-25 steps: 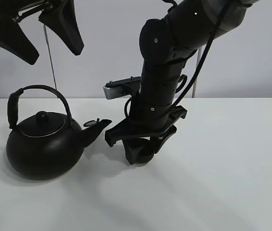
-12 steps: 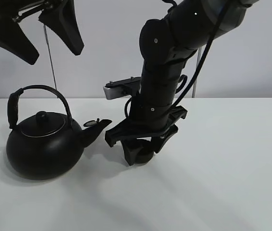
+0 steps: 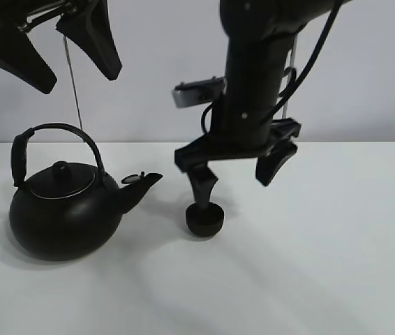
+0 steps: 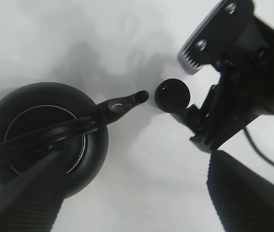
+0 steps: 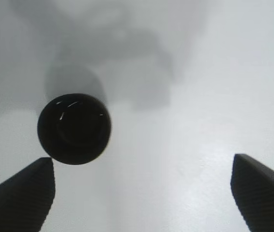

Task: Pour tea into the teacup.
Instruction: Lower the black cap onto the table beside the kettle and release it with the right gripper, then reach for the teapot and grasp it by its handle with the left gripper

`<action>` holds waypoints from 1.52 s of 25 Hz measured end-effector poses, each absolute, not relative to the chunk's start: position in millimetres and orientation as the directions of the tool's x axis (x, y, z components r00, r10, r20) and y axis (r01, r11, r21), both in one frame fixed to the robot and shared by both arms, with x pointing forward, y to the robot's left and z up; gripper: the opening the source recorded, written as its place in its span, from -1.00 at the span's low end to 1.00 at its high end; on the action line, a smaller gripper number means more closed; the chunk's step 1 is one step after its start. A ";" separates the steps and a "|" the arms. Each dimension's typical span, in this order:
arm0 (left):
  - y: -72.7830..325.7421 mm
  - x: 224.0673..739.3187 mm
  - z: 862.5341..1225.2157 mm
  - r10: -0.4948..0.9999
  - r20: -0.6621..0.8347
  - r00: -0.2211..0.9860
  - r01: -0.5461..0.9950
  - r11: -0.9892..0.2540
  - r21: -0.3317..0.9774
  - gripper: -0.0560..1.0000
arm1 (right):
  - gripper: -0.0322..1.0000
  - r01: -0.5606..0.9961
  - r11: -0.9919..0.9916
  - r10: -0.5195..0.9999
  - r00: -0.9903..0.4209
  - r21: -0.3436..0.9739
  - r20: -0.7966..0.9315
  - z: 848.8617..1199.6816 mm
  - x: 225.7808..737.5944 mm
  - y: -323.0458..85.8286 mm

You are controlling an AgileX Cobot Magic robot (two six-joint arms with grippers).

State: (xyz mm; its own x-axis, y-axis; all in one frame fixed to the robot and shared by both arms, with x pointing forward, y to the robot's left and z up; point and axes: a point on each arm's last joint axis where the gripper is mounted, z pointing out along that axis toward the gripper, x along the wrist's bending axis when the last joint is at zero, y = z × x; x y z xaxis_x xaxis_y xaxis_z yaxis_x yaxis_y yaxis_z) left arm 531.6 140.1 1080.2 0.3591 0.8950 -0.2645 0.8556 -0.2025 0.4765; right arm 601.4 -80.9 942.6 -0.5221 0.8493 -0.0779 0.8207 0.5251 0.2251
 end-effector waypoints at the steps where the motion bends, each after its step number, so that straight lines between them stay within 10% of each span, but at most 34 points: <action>1: 140.1 531.6 1080.2 0.895 -0.264 0.359 0.856 -0.202 0.476 0.20 | 0.38 0.839 0.488 0.871 -0.486 0.240 -0.075 954.3 603.7 -90.1; 12: 140.1 531.6 1080.2 0.895 -0.264 0.359 0.856 -0.202 0.476 0.20 | 0.39 0.897 0.117 0.965 -0.204 0.427 0.165 1059.9 601.8 -157.2; 38: 140.1 531.6 1080.2 0.895 -0.264 0.359 0.856 -0.202 0.476 0.20 | 0.39 0.909 0.096 0.961 -0.191 0.405 0.200 1055.6 602.2 -154.2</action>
State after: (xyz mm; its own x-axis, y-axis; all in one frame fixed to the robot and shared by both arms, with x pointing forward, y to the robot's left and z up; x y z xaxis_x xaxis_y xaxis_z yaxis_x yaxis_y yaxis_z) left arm 531.6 140.1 1080.2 0.3591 0.8950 -0.2645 0.8556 -0.2025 0.4765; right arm 602.2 -154.2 1055.6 -0.1906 0.9611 0.2000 0.9092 0.0960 0.4052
